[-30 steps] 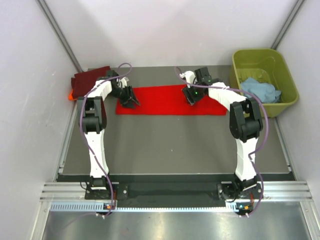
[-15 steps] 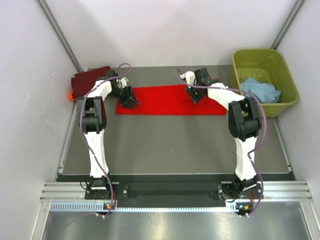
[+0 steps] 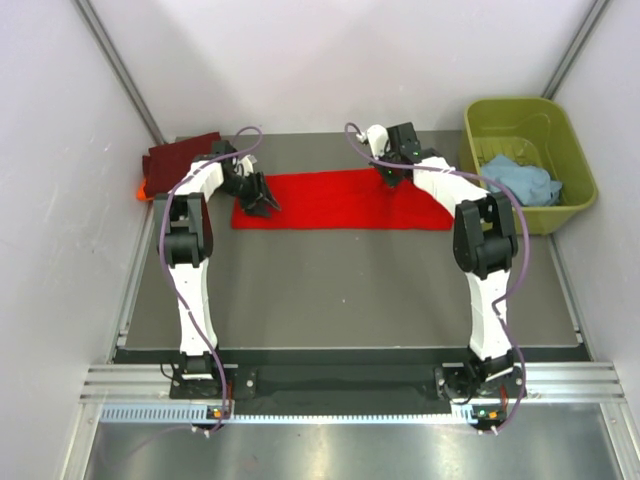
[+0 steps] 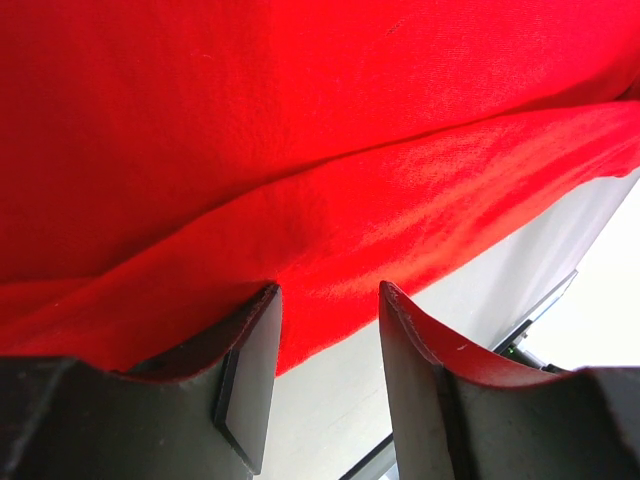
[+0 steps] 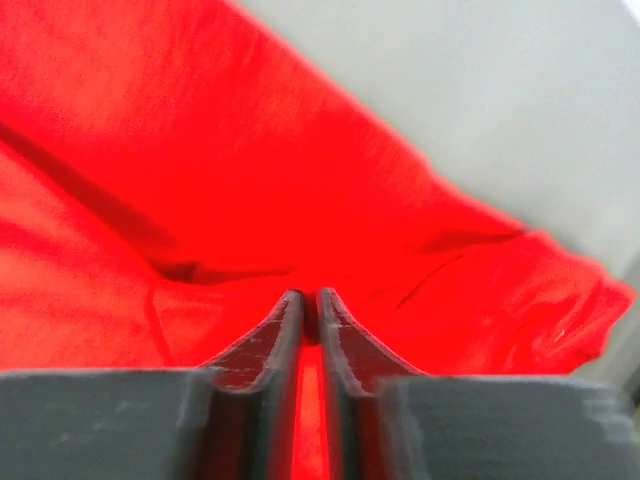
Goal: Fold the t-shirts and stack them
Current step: Fold the tshirt
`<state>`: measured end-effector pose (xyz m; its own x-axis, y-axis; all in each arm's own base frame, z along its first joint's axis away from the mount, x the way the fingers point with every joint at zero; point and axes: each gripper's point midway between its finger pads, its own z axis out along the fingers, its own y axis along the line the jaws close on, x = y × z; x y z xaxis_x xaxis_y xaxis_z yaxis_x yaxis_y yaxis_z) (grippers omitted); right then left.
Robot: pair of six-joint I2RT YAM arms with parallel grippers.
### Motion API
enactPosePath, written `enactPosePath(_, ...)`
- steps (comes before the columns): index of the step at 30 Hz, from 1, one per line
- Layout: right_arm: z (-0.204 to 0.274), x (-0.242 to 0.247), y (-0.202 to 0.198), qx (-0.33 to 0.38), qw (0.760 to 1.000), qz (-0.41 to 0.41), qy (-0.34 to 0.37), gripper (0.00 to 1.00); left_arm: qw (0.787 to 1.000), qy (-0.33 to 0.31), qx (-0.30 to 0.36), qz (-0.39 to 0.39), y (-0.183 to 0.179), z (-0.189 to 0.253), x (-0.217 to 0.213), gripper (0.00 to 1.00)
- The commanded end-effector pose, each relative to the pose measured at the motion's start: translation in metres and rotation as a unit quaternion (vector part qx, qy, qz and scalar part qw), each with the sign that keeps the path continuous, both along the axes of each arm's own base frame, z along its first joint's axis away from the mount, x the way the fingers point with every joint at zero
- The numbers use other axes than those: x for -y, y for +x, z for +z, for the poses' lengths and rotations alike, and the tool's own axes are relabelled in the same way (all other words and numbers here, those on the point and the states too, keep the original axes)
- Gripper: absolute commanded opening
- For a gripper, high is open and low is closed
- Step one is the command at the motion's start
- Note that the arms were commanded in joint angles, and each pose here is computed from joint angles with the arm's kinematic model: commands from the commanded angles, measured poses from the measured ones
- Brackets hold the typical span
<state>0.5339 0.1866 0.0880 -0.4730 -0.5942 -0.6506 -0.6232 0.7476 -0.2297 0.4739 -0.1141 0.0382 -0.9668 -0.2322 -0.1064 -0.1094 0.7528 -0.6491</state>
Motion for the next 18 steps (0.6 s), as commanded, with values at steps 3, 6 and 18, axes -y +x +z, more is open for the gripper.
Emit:
enactPosePath(3,0.021,-0.027,0.036,0.072,0.997,0.015,-0.006,0.45,1.000,0.024,0.008,-0.005,-0.003,-0.008,-0.004,0.50)
enactPosePath(6,0.037,-0.035,0.039,0.099,0.995,0.013,-0.015,0.52,1.000,0.027,0.010,-0.006,-0.004,-0.005,-0.005,0.49)
enactPosePath(18,0.092,0.001,0.005,0.124,0.992,-0.035,-0.012,0.52,1.000,0.016,0.012,-0.002,-0.004,0.001,-0.003,0.50)
